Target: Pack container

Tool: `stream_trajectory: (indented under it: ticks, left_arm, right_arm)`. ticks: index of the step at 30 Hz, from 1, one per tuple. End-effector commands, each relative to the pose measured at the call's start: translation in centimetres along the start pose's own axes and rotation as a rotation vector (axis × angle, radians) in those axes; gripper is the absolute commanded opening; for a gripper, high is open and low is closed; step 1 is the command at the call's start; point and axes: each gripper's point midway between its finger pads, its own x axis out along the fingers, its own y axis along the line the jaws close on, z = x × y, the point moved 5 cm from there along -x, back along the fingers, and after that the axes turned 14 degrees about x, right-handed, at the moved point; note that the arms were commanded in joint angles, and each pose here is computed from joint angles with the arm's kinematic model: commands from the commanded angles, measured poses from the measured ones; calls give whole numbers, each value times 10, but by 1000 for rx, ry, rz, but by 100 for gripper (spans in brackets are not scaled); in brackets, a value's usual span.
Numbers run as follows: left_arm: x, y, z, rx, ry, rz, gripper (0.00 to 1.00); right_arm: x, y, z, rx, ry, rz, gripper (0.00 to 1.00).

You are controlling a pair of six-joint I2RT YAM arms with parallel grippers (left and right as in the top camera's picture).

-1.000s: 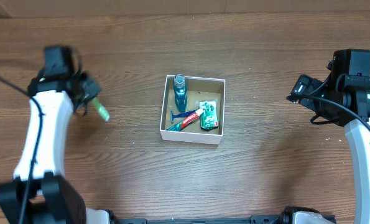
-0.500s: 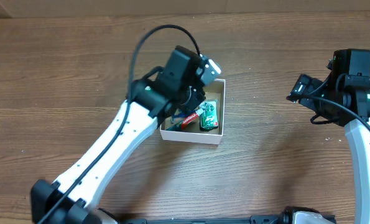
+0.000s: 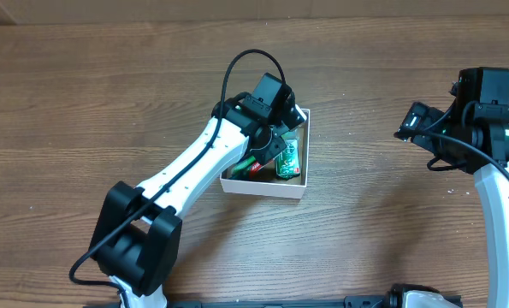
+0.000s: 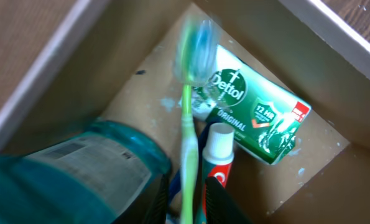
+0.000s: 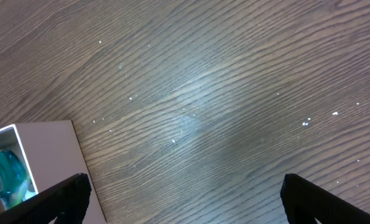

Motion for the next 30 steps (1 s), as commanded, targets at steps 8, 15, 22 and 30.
stream_trajectory:
  ticks: [8,15,22,30]
  left_arm:
    - [-13,0,10,-14,-43,-12,50]
    - [-125,18,26,-31,-207,170,52]
    - [-212,68,-38,-494,-219,515,75]
    - [-217,128,-142,-1017,-159,555,100]
  right_arm:
    - [-1,0,0,-4,-3,7,100]
    - [-1,0,1,-3,-8,10,100]
    - [-2,20,-1,-151,-18,91,100]
    - [12,88,-11,-343,-119,181,100]
